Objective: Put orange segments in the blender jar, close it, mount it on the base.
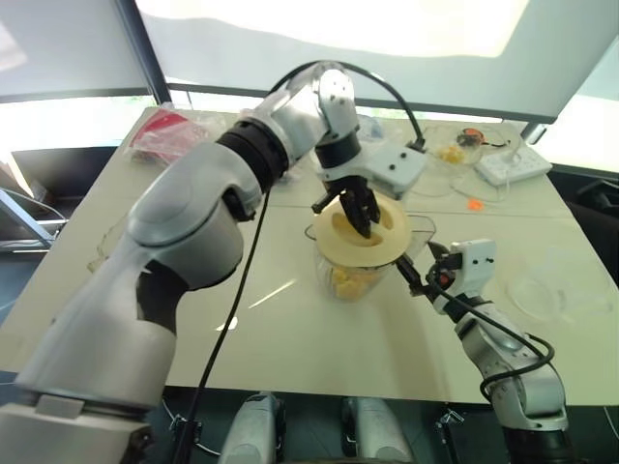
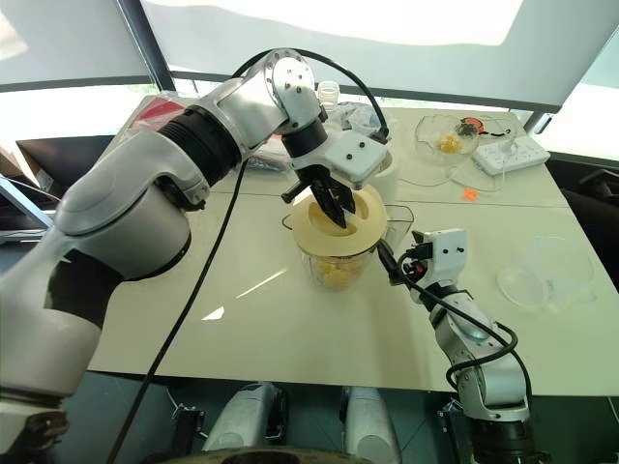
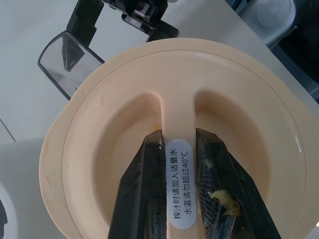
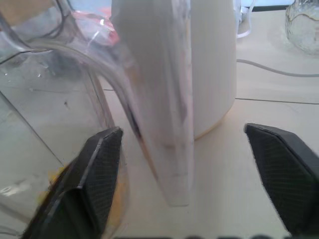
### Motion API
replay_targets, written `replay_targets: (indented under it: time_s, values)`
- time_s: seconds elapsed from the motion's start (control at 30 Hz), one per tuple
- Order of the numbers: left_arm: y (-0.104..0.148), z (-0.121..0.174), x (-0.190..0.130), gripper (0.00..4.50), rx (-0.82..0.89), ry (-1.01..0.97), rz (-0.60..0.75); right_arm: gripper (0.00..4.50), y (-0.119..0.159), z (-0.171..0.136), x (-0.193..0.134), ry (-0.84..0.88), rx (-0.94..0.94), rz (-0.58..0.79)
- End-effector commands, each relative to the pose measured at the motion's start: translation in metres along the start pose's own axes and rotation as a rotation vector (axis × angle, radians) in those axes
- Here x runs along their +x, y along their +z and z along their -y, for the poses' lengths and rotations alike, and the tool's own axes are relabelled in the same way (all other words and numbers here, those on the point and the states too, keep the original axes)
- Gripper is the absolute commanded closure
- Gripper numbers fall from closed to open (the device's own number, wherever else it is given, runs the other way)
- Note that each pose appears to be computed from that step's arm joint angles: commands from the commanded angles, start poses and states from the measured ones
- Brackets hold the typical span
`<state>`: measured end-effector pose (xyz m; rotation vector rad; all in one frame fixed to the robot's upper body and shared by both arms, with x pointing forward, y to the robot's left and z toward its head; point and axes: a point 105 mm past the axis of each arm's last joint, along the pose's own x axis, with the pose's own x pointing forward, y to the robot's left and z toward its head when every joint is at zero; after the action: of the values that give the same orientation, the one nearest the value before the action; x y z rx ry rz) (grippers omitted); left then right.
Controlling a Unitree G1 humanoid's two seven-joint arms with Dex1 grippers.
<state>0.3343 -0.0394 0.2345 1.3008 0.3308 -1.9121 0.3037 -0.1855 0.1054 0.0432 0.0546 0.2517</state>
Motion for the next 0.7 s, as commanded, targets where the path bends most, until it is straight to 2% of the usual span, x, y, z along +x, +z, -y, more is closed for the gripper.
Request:
replay_targets:
  time_s: [0.03, 0.1, 0.13, 0.37, 0.57, 0.7]
  values:
    - [-0.02, 0.011, 0.022, 4.26, -0.039, -0.079, -0.054, 2.42, 0.013, 0.007, 0.001, -0.011, -0.036, 0.058]
    - [-0.018, 0.011, 0.023, 4.26, -0.044, -0.08, -0.042, 3.54, 0.015, 0.008, 0.001, -0.008, -0.04, 0.06]
    - [-0.018, 0.012, 0.024, 4.26, -0.048, -0.081, -0.037, 3.67, 0.015, 0.009, 0.001, -0.014, -0.05, 0.053]
    - [-0.029, 0.017, 0.033, 4.26, -0.084, -0.085, -0.028, 3.67, 0.008, 0.021, -0.011, -0.066, -0.084, 0.009]
    - [-0.047, 0.008, 0.051, 4.26, -0.199, 0.028, -0.107, 3.67, 0.009, 0.019, -0.008, -0.075, -0.083, 0.009]
    - [-0.052, 0.017, 0.058, 4.26, -0.298, 0.014, -0.116, 3.67, 0.01, 0.017, -0.004, -0.065, -0.079, 0.009]
